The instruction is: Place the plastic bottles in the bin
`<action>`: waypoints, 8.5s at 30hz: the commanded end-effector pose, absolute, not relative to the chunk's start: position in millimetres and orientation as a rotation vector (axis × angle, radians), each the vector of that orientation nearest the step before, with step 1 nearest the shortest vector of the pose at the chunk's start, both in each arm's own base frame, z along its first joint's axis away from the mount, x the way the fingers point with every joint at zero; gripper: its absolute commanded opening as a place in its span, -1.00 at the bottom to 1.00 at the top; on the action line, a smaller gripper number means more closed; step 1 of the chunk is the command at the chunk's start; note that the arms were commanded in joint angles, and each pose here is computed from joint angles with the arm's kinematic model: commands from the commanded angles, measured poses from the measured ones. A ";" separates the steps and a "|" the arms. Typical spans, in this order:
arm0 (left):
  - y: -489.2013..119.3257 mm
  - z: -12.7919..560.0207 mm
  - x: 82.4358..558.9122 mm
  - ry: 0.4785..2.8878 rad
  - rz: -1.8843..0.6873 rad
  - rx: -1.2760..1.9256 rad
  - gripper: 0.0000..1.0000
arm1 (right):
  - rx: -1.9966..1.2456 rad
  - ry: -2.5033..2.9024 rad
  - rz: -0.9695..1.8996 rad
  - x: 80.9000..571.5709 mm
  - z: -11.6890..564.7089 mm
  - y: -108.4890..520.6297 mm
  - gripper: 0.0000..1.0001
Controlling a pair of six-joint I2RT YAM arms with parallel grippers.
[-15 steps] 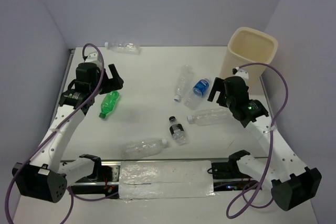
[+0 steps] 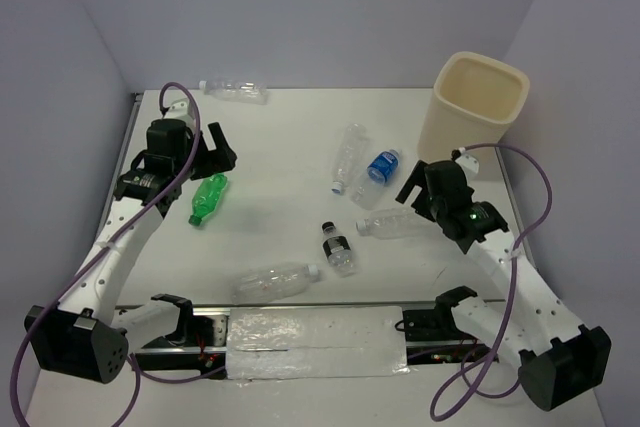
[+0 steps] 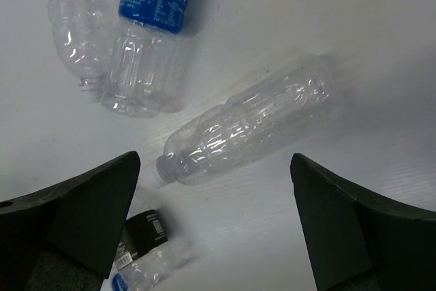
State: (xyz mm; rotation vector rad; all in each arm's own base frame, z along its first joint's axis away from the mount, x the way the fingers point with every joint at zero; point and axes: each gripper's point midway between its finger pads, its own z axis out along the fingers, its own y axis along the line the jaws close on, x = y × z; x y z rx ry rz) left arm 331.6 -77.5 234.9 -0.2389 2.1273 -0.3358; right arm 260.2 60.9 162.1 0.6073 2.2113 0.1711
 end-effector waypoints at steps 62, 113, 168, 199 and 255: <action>-99.0 220.8 325.5 2.163 -0.475 -0.243 0.99 | 0.631 1.582 0.109 330.5 398.8 -2.1 -0.16; -4.3 78.0 360.7 2.560 0.426 -0.334 0.99 | 0.691 1.574 -0.355 398.5 427.7 -80.9 0.99; -260.0 343.2 319.1 1.856 -1.276 0.415 0.17 | -0.287 2.112 1.139 345.9 341.8 339.8 0.54; -184.5 217.1 262.9 2.333 -0.659 0.377 0.96 | 0.670 1.585 -0.201 423.6 479.2 -61.6 -0.35; -172.1 239.1 282.5 2.229 -0.292 0.026 0.98 | 0.077 2.434 0.044 463.8 150.1 214.0 0.99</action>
